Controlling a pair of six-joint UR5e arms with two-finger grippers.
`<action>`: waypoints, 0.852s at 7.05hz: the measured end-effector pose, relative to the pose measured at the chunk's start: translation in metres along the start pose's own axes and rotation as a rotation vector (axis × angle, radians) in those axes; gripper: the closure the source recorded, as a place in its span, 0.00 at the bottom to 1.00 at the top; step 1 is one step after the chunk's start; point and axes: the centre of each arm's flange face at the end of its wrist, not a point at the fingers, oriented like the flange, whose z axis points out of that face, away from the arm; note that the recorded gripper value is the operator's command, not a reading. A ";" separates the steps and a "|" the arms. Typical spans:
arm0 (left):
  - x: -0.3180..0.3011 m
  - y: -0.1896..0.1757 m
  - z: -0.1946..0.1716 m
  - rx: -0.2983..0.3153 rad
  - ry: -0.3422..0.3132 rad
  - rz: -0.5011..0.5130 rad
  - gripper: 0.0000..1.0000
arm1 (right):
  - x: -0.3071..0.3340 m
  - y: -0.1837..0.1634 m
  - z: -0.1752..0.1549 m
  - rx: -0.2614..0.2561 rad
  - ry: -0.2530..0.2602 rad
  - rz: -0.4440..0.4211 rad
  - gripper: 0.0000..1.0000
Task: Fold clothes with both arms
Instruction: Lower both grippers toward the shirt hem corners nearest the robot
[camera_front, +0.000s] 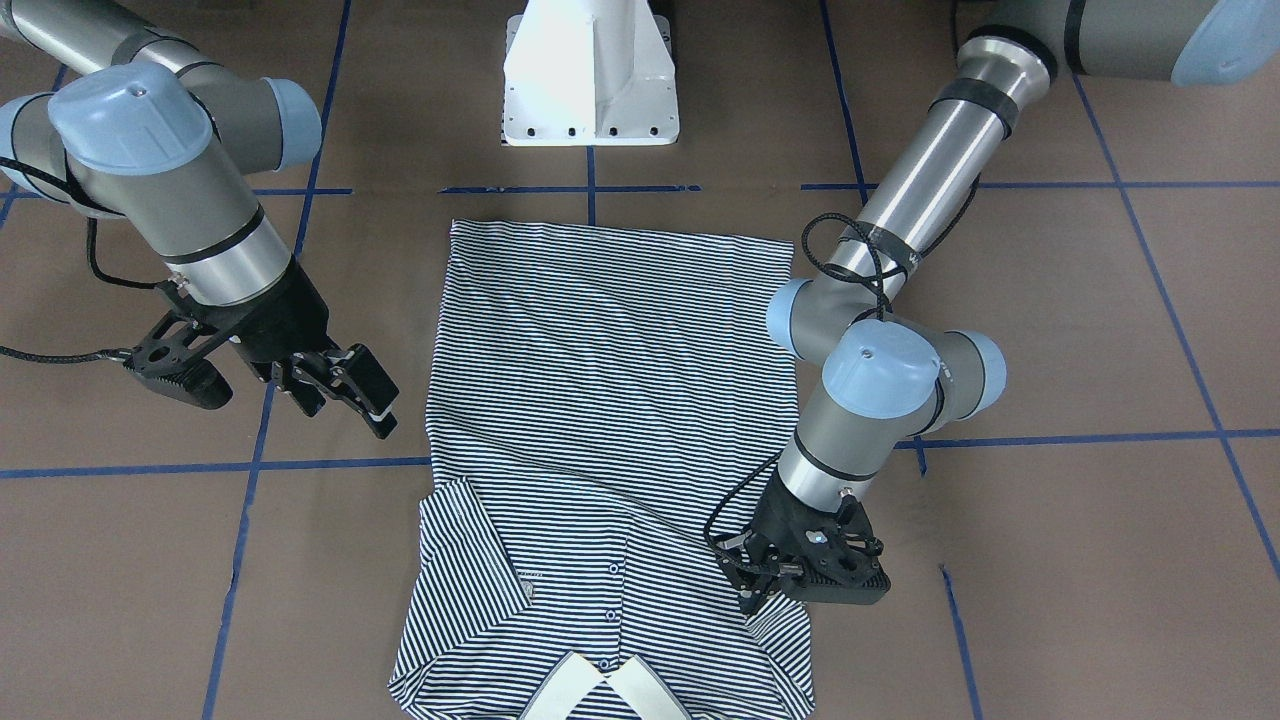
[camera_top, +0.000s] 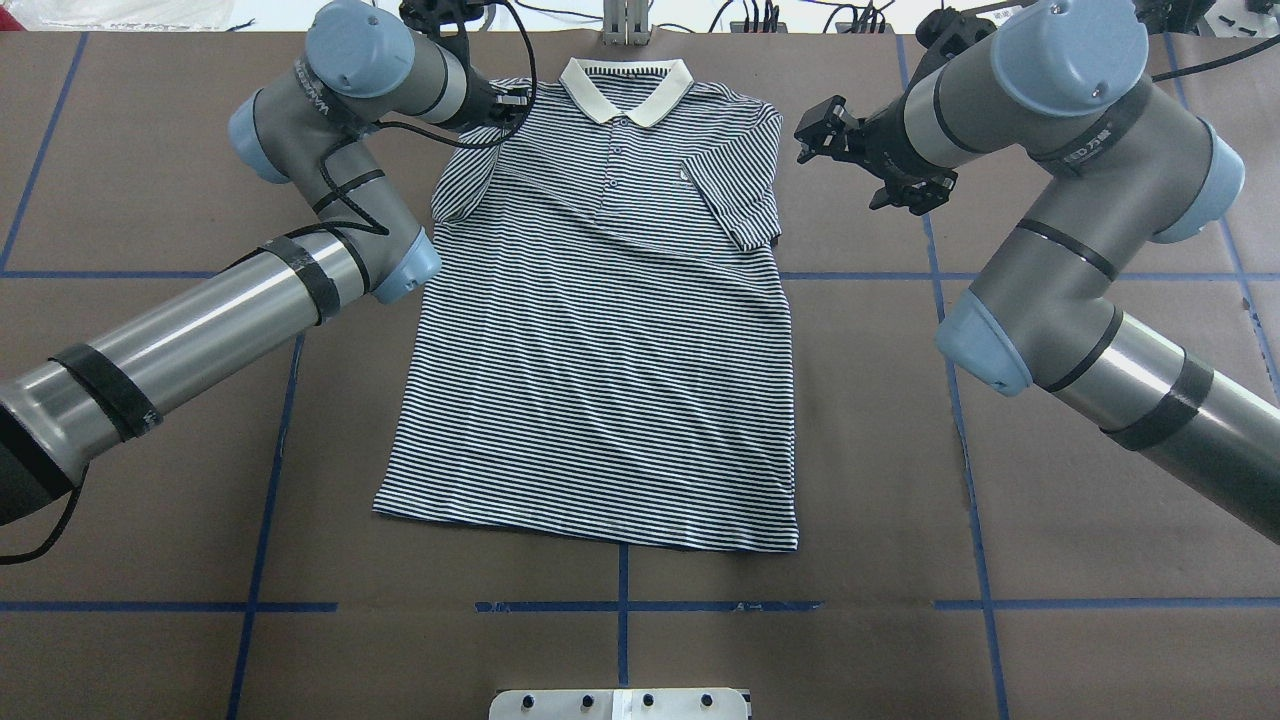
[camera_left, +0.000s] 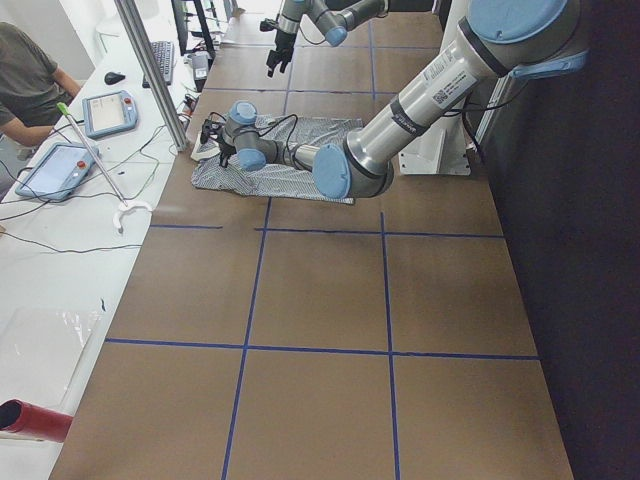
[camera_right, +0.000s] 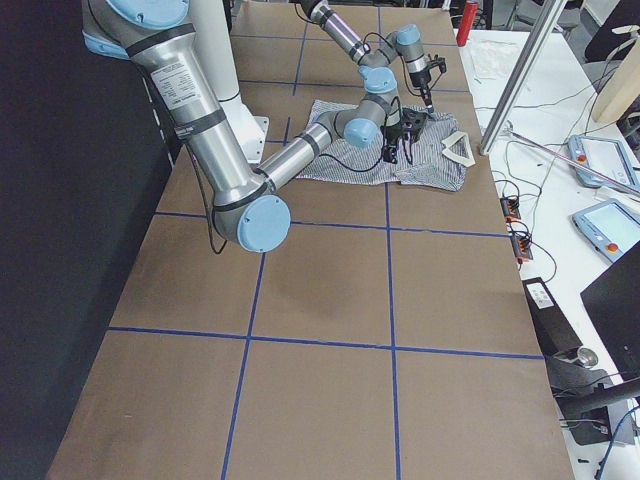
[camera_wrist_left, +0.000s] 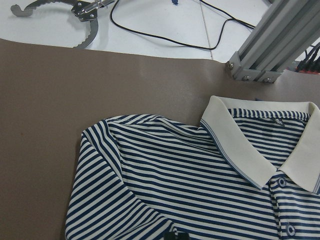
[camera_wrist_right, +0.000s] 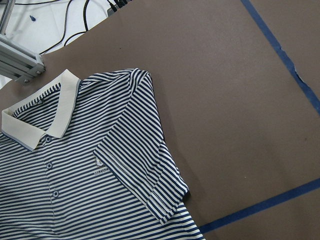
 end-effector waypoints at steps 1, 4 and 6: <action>0.001 -0.002 0.004 0.008 -0.003 0.000 0.81 | 0.000 0.000 0.000 0.000 0.000 0.000 0.00; 0.017 0.004 0.004 0.015 0.023 0.002 0.14 | -0.001 0.002 0.000 -0.003 -0.001 0.001 0.00; 0.030 0.044 -0.022 0.006 0.114 -0.055 0.14 | -0.011 0.030 0.000 -0.020 -0.018 0.011 0.00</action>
